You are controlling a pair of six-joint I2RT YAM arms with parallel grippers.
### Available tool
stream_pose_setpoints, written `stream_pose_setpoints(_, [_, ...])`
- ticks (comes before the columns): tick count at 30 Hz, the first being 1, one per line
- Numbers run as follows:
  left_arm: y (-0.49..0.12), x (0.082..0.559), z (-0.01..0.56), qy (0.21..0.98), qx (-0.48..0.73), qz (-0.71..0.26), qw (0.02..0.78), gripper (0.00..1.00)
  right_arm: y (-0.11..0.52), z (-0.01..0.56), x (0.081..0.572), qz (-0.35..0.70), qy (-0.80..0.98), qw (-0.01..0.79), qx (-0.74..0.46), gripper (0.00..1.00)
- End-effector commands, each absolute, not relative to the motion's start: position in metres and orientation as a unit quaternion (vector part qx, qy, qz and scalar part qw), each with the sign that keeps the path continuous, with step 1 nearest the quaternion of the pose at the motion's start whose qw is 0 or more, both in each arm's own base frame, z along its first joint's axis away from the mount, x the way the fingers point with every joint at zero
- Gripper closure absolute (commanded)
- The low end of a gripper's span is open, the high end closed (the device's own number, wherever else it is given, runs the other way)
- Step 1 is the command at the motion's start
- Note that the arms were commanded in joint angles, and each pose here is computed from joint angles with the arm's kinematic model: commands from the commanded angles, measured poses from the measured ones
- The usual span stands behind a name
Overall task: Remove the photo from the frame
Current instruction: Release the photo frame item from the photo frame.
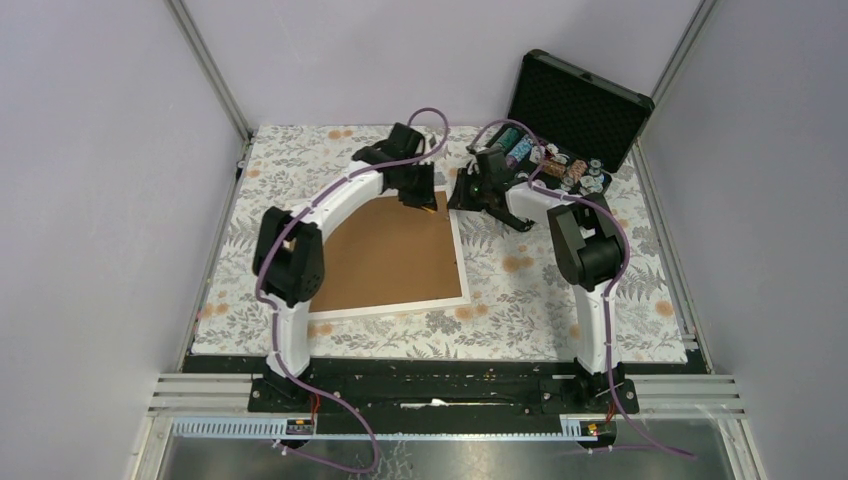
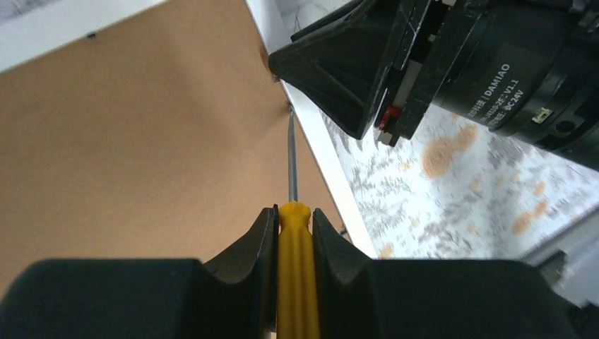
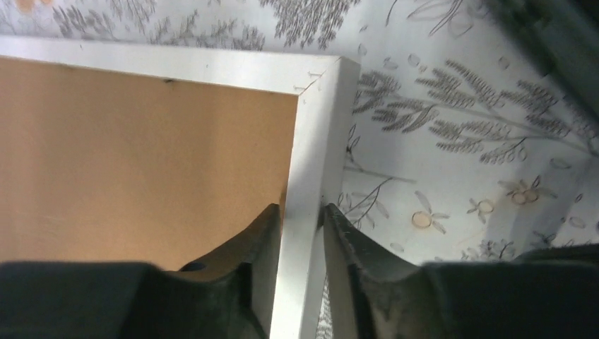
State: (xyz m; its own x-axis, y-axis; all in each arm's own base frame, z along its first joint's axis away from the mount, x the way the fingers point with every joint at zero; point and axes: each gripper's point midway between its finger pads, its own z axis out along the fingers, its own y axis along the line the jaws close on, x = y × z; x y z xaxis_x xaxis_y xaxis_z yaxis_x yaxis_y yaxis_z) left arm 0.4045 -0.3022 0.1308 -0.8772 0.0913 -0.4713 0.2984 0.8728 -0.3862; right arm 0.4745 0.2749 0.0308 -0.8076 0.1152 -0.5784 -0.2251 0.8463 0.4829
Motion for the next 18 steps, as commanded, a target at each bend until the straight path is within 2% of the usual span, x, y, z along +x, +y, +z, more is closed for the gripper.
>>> stream_pose_setpoints(1, [-0.313,0.395,0.226,0.857,0.148,-0.392,0.299,1.00,0.305,0.055,0.420,0.300,0.911,0.261,-0.107,0.57])
stream_pose_setpoints(4, [-0.276,0.387,0.240,0.851,0.129,-0.402,0.312,1.00,0.295,0.093,0.429,0.312,0.898,0.289,-0.116,0.46])
stream_pose_setpoints(8, [-0.236,0.376,0.231,0.856,0.101,-0.411,0.296,1.00,0.287,0.115,0.415,0.317,0.890,0.295,-0.142,0.42])
stream_pose_setpoints(14, [-0.220,0.340,0.214,0.848,0.090,-0.441,0.280,1.00,0.273,0.095,0.357,0.332,0.903,0.227,-0.151,0.41])
stream_pose_setpoints(18, [-0.206,0.337,0.208,0.845,0.062,-0.451,0.280,1.00,0.260,0.072,0.315,0.332,0.912,0.186,-0.153,0.41])
